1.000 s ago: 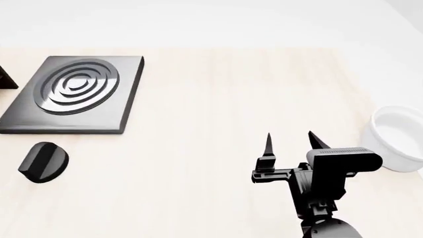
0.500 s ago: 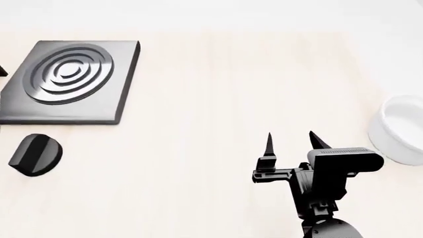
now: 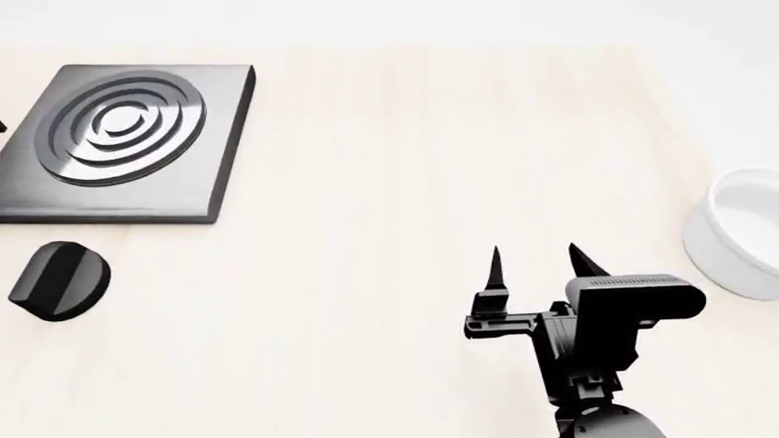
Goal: Put the frying pan on top of the cabinet.
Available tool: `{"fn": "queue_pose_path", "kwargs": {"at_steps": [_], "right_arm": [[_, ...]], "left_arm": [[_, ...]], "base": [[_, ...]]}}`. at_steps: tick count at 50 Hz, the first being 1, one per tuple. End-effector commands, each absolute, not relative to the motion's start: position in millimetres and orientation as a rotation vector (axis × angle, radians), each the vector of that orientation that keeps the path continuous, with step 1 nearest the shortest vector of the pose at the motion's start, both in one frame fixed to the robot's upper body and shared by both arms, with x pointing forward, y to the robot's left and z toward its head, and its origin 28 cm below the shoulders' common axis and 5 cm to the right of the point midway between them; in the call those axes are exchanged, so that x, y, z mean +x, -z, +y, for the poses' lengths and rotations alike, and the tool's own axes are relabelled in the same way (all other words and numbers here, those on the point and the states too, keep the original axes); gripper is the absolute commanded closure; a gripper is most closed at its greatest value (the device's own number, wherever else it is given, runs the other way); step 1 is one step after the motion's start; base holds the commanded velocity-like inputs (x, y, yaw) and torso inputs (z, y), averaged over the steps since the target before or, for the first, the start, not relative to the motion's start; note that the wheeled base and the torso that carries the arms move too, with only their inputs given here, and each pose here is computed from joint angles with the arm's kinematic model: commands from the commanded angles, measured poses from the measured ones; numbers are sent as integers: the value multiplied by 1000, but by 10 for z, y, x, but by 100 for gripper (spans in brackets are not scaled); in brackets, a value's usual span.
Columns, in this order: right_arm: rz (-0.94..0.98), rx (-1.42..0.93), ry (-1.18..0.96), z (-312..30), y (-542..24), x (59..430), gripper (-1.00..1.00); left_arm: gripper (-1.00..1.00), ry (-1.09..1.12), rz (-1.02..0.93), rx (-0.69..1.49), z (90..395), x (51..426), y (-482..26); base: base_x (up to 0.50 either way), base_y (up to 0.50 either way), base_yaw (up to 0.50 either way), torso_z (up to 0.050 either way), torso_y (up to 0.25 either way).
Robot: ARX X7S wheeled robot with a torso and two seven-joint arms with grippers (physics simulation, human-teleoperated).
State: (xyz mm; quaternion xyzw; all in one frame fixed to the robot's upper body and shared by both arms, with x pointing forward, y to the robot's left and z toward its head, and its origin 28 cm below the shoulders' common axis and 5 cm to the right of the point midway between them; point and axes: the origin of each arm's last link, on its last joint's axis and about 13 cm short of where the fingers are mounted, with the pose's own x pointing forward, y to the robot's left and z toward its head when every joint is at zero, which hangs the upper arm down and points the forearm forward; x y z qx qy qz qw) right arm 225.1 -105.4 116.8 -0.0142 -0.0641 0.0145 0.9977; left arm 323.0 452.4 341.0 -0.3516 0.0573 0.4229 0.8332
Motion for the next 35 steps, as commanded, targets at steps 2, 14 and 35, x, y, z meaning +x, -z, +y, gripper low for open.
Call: {"fn": "queue_pose_path", "kwargs": {"at_steps": [2,14,35], "right_arm": [[-127,-27,-29,-1053,-1162,2249,-100],[-129,-28,-27,-1056,-1168,2242,-100],[-129,-30,-24,-1056,-1153,2256,-100]], "left_arm": [[-100,-868,49,-710,4507,3222,-3556],[-100,-816,-53,-654,4436,3204,-3721],[-100,-534,-292,-382,3770,3219,-4149]], "base": [[0,0,0,0,0],[0,0,0,0,119],[0,0,0,0,214]]}}
